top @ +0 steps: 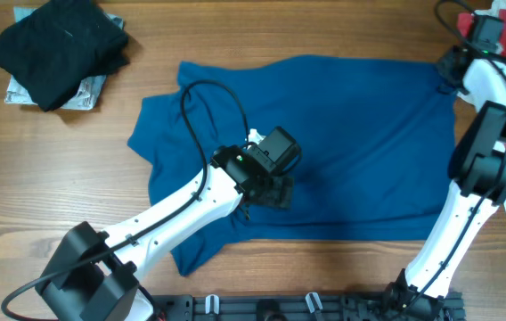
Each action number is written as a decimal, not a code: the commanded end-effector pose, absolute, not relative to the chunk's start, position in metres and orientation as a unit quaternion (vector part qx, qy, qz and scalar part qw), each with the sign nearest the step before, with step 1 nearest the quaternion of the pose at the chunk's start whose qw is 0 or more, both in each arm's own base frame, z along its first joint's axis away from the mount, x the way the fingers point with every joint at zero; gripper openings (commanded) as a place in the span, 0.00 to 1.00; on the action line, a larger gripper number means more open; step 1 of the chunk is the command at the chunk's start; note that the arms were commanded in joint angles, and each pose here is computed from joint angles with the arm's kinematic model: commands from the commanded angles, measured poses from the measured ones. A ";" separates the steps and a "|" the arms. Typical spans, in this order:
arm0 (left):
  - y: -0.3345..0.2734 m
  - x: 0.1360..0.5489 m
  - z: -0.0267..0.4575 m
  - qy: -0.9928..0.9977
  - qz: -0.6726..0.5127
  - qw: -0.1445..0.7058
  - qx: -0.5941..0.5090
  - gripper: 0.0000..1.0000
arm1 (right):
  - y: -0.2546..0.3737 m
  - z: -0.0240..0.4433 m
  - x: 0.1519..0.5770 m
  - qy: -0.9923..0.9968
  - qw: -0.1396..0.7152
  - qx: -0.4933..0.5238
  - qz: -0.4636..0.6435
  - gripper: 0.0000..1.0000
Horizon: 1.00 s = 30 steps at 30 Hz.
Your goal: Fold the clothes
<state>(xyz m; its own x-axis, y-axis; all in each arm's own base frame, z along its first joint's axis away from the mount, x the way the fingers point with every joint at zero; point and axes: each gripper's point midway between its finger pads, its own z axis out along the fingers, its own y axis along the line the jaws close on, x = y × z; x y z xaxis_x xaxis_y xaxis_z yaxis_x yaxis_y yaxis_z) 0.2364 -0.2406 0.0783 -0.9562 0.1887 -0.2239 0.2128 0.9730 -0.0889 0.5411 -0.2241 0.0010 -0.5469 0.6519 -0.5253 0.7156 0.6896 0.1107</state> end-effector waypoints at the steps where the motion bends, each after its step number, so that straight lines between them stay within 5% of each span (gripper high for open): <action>1: -0.231 0.255 0.088 0.987 -0.044 0.141 0.063 1.00 | -0.254 -0.052 0.494 0.894 0.180 0.399 -0.101 0.04; 4: -0.218 0.266 0.088 0.988 -0.041 0.142 0.038 1.00 | -0.250 -0.003 0.520 0.897 0.200 0.390 -0.066 0.18; 5: -0.215 0.270 0.088 0.988 -0.042 0.144 0.032 1.00 | -0.246 0.015 0.529 0.899 0.210 0.382 -0.046 0.31; 6: -0.211 0.277 0.089 0.987 -0.044 0.150 0.022 1.00 | -0.240 0.040 0.540 0.900 0.226 0.372 -0.020 0.59; 7: -0.204 0.287 0.090 0.986 -0.045 0.158 0.015 1.00 | -0.233 0.072 0.545 0.899 0.241 0.366 0.005 0.70; 16: -0.108 0.321 0.081 0.983 -0.067 0.100 -0.141 1.00 | -0.114 0.265 0.450 0.913 0.220 0.315 0.140 0.64; 21: -0.084 0.348 0.071 0.982 -0.113 0.108 -0.102 0.95 | -0.031 0.278 0.407 0.957 0.163 0.175 0.163 0.64; 23: -0.089 0.353 0.060 0.982 -0.140 0.099 -0.079 0.87 | -0.005 0.270 0.405 0.963 0.143 0.151 0.169 0.58; 25: -0.090 0.357 0.043 0.984 -0.137 0.089 -0.071 0.69 | 0.019 0.268 0.405 0.967 0.133 0.130 0.174 0.43; 27: -0.090 0.360 0.033 0.985 -0.135 0.085 -0.068 0.47 | 0.029 0.267 0.404 0.968 0.129 0.126 0.175 0.37; 29: -0.089 0.363 0.020 0.986 -0.129 0.082 -0.068 0.12 | 0.035 0.266 0.403 0.971 0.128 0.115 0.168 0.36; 30: -0.089 0.364 0.016 0.986 -0.128 0.079 -0.069 0.05 | 0.036 0.266 0.403 0.972 0.128 0.112 0.163 0.36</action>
